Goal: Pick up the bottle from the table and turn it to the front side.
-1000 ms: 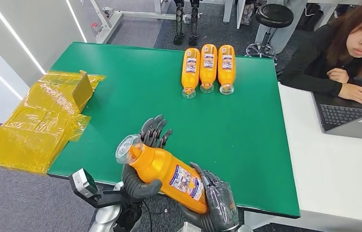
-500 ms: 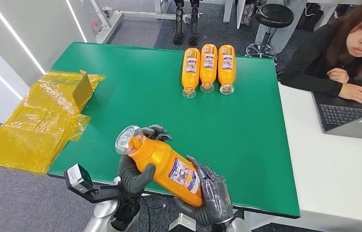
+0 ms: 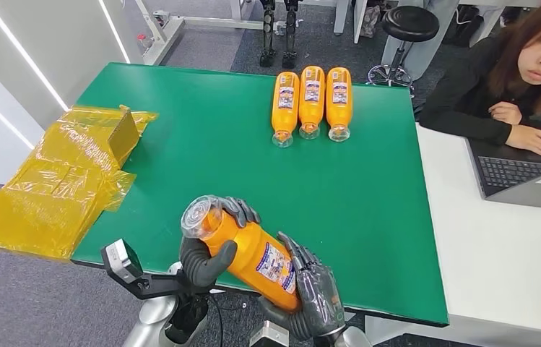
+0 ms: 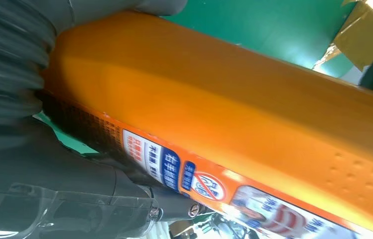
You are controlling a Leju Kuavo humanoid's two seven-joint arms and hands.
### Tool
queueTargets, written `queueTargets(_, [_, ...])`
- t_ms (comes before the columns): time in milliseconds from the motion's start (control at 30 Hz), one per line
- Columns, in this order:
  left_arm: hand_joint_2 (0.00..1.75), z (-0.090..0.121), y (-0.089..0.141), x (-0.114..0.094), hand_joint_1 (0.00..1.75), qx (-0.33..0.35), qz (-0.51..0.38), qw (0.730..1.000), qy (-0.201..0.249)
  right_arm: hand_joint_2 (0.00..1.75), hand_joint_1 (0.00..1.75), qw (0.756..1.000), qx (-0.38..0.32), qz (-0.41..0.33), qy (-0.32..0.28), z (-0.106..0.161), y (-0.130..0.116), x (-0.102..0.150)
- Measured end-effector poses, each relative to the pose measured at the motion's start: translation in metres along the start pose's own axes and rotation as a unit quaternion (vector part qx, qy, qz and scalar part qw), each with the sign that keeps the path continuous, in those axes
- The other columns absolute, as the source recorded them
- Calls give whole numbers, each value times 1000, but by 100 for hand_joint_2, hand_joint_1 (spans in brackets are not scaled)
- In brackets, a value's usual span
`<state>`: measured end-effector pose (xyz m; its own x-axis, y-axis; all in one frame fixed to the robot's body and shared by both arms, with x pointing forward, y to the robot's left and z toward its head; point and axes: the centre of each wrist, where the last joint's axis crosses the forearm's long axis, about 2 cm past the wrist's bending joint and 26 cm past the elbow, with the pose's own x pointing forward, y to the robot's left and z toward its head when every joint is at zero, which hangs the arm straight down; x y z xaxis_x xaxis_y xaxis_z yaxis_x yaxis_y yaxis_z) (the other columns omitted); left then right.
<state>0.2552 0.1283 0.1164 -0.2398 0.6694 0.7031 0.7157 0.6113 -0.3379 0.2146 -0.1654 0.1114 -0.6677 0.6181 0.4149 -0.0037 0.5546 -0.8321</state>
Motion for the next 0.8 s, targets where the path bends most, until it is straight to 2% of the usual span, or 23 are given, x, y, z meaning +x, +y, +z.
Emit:
queueTargets(200, [175, 0, 0, 0, 175, 0, -1, 1000, 1, 175, 23, 1000, 1, 0, -2, 0, 0, 0])
queueTargets(333, [175, 0, 0, 0, 175, 1, -3, 1000, 2, 175, 0, 1000, 1, -1, -3, 0, 0, 0])
queueTargets(467, [175, -1, 4, 0, 175, 10, -58, 998, 6, 175, 0, 1000, -12, -9, -7, 0, 1, 1])
queueTargets(633, [175, -8, 22, 5, 175, 22, -134, 991, 9, 175, 0, 1000, -18, -18, -15, -2, 3, 1])
queueTargets(800, [175, -13, 53, 12, 175, 43, -211, 976, 18, 175, 0, 999, -13, -32, -31, -7, 7, 1])
